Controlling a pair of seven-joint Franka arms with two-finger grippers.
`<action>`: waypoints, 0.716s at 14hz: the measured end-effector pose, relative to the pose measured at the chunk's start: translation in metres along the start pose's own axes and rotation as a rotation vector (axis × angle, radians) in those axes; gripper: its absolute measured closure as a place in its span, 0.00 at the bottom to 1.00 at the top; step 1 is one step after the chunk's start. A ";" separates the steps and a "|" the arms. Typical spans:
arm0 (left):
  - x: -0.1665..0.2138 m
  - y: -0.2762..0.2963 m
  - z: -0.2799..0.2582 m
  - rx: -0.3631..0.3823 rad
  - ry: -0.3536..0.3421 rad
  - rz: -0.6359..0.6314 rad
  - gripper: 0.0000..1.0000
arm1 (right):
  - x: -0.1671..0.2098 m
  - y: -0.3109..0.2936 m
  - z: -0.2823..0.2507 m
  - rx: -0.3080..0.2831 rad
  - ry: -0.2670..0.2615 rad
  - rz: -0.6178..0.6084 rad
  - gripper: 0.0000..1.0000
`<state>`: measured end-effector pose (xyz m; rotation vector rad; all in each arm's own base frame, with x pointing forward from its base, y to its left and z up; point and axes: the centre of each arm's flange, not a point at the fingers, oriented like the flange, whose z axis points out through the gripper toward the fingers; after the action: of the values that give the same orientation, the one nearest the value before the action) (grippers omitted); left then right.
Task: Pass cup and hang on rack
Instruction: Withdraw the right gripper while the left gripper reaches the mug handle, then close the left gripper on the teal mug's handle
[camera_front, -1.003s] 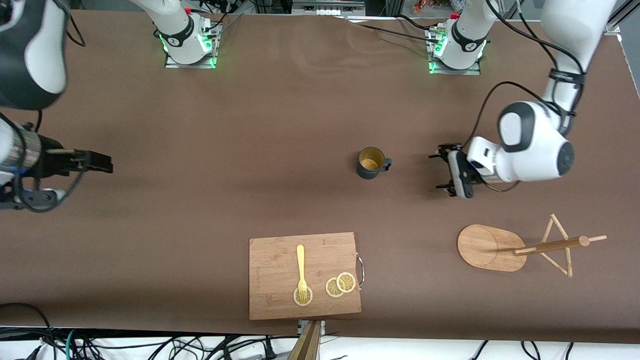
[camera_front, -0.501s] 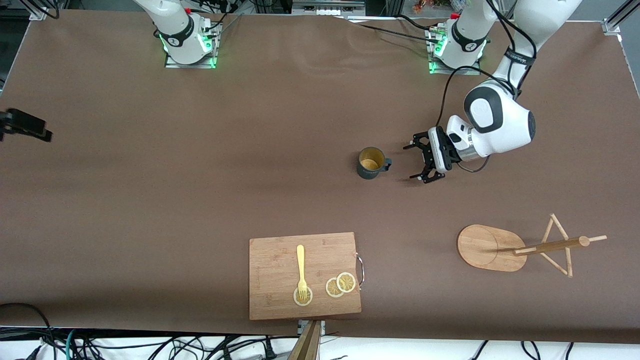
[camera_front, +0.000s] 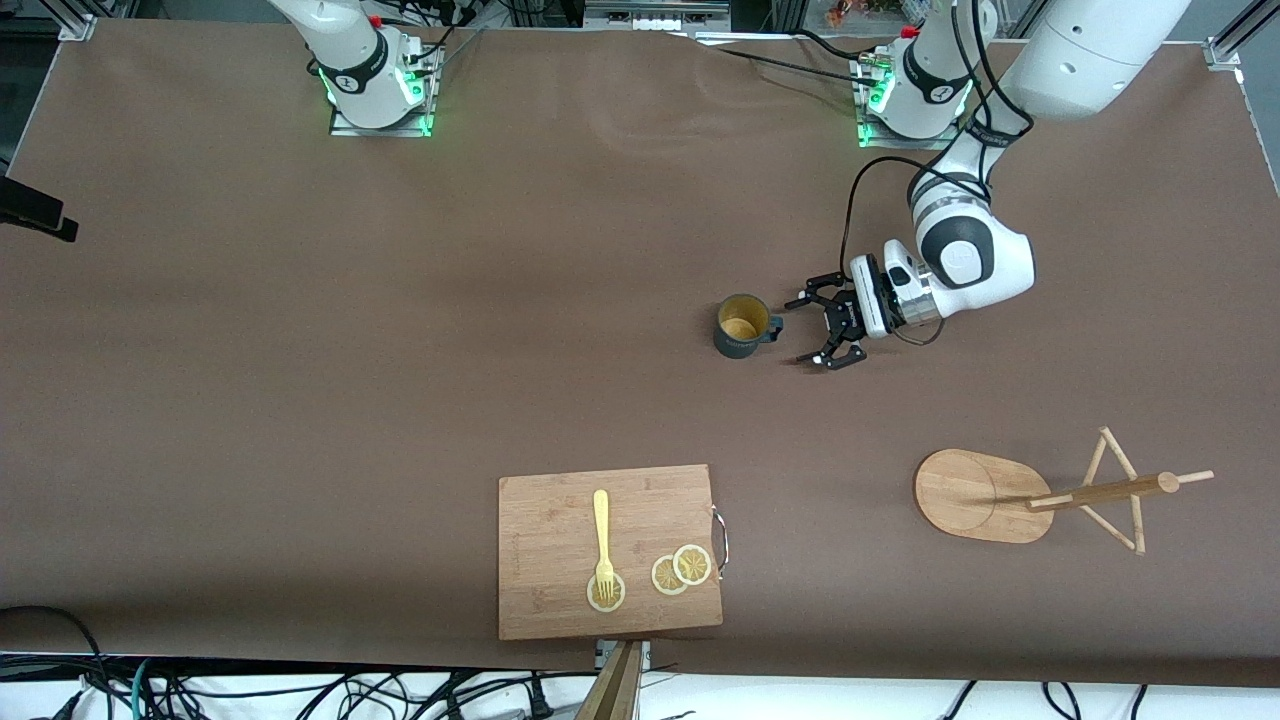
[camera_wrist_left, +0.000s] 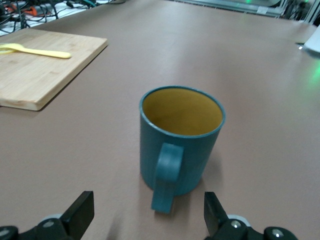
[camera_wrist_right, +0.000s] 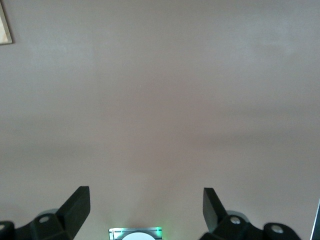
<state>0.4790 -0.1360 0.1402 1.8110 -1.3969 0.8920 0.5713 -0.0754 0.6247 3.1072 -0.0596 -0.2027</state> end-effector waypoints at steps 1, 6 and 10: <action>-0.003 0.001 0.004 -0.007 0.025 0.009 0.05 | 0.000 -0.008 0.002 0.001 -0.005 -0.013 0.00; -0.029 -0.001 0.020 -0.019 0.139 0.041 0.13 | -0.005 -0.035 -0.001 0.000 -0.003 -0.009 0.00; -0.031 -0.003 0.022 -0.021 0.153 0.038 0.58 | -0.003 -0.042 0.004 0.000 -0.011 -0.017 0.00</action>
<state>0.4780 -0.1377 0.1019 1.6689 -1.3428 1.0091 0.5689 -0.0332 0.6202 3.1076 -0.0339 -0.2204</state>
